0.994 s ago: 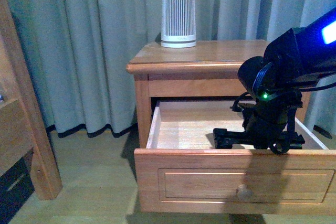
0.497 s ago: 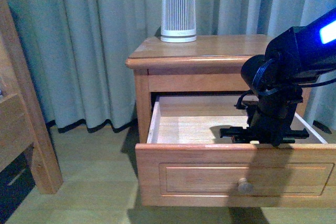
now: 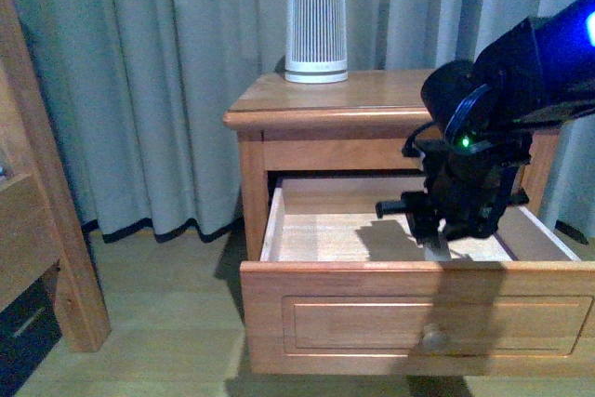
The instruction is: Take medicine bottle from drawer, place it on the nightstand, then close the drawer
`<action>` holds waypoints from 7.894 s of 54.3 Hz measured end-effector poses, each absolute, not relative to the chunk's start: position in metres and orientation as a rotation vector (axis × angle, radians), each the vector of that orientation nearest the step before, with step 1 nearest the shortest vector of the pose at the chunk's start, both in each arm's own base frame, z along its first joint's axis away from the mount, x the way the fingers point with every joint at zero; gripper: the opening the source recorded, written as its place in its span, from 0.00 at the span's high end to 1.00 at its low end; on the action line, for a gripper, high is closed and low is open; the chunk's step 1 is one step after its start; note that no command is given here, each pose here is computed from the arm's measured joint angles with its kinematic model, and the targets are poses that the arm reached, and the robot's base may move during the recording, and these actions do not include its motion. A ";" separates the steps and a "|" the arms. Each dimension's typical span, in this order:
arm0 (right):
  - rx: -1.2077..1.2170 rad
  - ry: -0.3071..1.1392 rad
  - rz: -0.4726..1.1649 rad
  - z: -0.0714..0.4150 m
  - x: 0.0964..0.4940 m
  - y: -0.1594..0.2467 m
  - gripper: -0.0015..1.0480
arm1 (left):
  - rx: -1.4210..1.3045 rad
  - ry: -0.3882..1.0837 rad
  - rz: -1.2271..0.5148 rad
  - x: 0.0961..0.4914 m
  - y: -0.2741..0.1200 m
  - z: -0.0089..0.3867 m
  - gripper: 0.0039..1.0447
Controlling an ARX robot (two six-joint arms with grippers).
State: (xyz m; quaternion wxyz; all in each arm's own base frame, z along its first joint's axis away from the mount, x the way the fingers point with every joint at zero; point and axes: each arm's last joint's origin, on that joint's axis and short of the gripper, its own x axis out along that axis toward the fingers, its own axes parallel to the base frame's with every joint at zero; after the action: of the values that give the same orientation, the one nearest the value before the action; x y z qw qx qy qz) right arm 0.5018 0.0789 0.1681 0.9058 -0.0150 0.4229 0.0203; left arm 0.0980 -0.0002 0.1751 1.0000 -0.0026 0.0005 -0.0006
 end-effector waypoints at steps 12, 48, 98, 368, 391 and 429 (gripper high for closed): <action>-0.117 0.521 0.095 0.258 0.487 0.084 0.72 | -0.005 0.001 -0.001 0.098 0.000 0.175 0.06; -0.170 0.623 -0.040 0.280 0.552 0.050 0.72 | -0.005 0.001 -0.001 0.098 0.000 0.175 0.06; -0.368 -0.106 -0.040 0.337 0.559 0.066 0.72 | -0.005 0.001 -0.001 0.098 0.000 0.175 0.06; 0.078 0.082 0.109 0.225 0.344 0.027 0.59 | -0.005 0.001 -0.001 0.098 0.000 0.175 0.06; 0.107 -0.038 0.102 0.286 0.137 0.027 0.00 | -0.005 0.001 -0.001 0.098 0.000 0.175 0.06; 0.005 0.009 0.002 0.198 0.098 0.000 0.79 | -0.005 0.001 -0.001 0.098 0.000 0.175 0.06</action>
State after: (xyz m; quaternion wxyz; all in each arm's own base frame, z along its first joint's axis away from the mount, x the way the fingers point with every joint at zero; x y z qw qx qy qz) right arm 0.0983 0.0004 0.1978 1.0000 0.0027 0.0047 0.0009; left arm 0.0980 -0.0002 0.1751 1.0000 -0.0026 0.0005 -0.0006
